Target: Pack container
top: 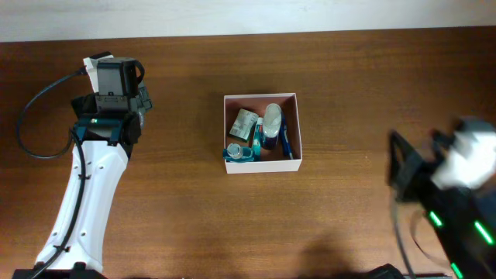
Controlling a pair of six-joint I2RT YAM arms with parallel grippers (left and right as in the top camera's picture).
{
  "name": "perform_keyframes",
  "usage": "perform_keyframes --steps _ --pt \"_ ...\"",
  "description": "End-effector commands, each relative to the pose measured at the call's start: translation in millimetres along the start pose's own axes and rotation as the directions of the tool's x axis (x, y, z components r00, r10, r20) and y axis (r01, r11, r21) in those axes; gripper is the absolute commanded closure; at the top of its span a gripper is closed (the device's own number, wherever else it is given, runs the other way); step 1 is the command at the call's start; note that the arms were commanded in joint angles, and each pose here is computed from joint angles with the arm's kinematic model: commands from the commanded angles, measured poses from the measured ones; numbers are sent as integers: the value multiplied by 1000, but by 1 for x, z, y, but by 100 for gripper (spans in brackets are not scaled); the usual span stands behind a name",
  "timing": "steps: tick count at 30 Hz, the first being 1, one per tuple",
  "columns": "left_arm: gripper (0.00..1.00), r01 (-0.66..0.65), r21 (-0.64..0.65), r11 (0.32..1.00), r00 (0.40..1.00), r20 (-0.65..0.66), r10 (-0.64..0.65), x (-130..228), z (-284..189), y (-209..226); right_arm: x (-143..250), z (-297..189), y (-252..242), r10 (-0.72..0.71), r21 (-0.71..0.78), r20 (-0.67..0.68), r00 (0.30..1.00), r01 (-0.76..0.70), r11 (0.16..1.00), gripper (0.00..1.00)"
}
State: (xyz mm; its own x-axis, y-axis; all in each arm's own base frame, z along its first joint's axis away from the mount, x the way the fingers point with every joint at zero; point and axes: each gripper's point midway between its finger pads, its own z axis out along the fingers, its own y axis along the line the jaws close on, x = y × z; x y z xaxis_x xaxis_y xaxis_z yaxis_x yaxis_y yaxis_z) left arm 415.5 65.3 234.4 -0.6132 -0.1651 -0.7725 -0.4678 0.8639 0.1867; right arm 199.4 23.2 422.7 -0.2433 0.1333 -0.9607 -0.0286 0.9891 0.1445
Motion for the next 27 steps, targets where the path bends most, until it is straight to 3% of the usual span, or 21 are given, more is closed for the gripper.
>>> perform_keyframes --steps 1,6,9,10,27 --pt "1 6 -1 1000 1000 2 -6 -2 1 0 -7 -41 -12 -29 -10 104 994 30 1000 38" --pt "1 6 -1 1000 1000 2 -6 -2 1 0 0 -83 -27 3 -28 198 980 3 1000 27" --pt "1 6 -1 1000 1000 2 -6 -2 1 0 9 -92 -32 5 -30 203 979 1 1000 12" --pt "0 6 -2 1000 1000 2 -6 -2 1 0 12 -93 -33 3 -28 198 980 2 1000 1" --pt "1 6 -2 1000 1000 2 -6 -2 1 0 43 -89 -38 -38 -3 74 997 38 999 1"
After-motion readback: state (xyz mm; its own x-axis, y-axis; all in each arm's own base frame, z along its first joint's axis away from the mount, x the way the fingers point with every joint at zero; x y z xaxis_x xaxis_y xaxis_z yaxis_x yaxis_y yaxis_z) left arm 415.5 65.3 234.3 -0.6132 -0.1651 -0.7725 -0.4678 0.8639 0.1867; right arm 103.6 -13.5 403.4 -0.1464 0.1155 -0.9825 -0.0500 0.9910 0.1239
